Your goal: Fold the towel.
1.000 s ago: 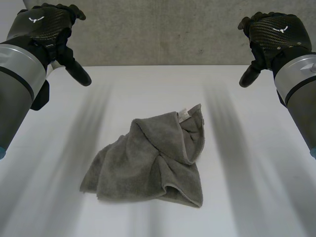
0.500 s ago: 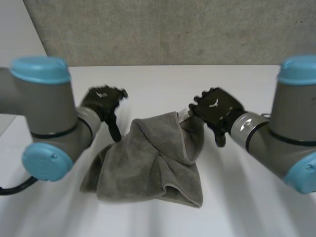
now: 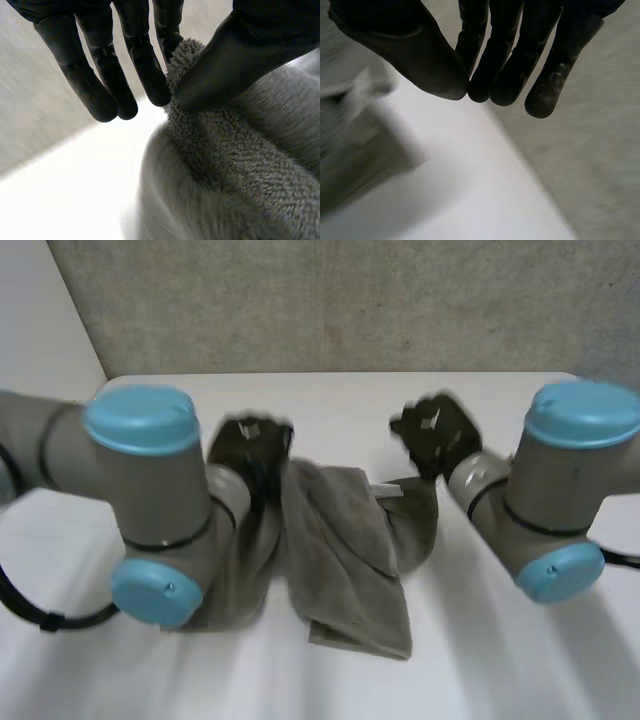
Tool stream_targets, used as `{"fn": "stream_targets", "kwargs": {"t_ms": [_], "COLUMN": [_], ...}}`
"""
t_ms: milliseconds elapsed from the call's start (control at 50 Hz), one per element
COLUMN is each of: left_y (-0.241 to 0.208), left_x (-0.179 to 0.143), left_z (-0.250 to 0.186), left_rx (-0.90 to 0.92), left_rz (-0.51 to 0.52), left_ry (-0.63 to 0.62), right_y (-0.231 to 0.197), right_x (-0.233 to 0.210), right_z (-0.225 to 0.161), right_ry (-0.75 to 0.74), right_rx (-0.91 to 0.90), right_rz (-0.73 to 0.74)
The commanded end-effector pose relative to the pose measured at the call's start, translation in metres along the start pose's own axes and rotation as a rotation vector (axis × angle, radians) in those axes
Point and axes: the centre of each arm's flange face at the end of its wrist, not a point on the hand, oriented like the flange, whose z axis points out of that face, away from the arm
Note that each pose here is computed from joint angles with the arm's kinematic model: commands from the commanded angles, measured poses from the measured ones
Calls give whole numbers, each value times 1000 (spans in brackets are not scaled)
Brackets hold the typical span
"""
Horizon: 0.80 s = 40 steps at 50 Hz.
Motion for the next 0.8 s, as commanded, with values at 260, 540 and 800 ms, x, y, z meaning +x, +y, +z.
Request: {"fn": "stream_targets", "kwargs": {"t_ms": [260,540,800], "left_y": [-39,-14,12], "left_x": [-9,2,57], "left_z": [-79,-95,-154], "left_rx": [93,21,-209], "left_rz": [-87,-60,61], "left_ry": [-104,-54,209], "right_y": [-39,7,10], "right_x": [16,-10,-12], "right_z": [-35,-46,-48], "right_ry": [-10,-124,-132], "right_rx": [27,-137,-148], "right_rz": [183,128,128]}}
